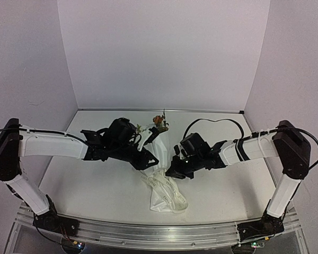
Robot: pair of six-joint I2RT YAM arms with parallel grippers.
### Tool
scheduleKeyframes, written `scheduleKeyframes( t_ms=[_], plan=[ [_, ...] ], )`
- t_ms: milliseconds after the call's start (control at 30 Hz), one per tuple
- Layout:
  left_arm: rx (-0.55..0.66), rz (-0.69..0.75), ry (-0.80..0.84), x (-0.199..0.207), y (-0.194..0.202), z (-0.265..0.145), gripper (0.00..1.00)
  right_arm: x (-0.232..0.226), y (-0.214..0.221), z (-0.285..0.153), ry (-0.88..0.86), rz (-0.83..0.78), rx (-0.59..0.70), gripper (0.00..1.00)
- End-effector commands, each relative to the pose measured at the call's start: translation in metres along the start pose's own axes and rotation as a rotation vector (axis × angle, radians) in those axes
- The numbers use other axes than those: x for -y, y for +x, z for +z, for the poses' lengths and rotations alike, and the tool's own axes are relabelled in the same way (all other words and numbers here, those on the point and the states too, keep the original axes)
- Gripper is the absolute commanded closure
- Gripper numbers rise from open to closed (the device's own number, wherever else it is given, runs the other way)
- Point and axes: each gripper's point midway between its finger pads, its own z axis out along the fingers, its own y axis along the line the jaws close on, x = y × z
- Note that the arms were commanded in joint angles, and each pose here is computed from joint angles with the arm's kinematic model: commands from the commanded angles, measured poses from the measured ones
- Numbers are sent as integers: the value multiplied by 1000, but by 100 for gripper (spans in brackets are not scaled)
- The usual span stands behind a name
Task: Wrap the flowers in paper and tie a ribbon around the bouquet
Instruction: Cross the half-tied ribbon at the center of the board.
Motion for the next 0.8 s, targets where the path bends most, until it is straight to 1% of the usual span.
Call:
scheduleKeyframes(
  t_ms=[0, 200, 367, 533, 567, 767],
  plan=[
    [-104, -33, 30, 3, 19, 15, 64, -17, -8, -10, -50, -30, 38, 100],
    [-140, -42, 40, 2, 27, 28, 63, -17, -8, -10, -52, -34, 40, 100],
    [-151, -38, 19, -3, 26, 35, 67, -18, -8, -10, -52, -37, 40, 100],
    [-161, -29, -8, -9, 28, 39, 78, -19, -8, -10, -53, -40, 41, 100],
    [-161, -27, -10, -9, 27, 40, 82, -19, -8, -11, -54, -42, 41, 100],
    [-157, -8, 4, -6, 23, 40, 97, -21, -8, -11, -58, -45, 42, 100]
  ],
)
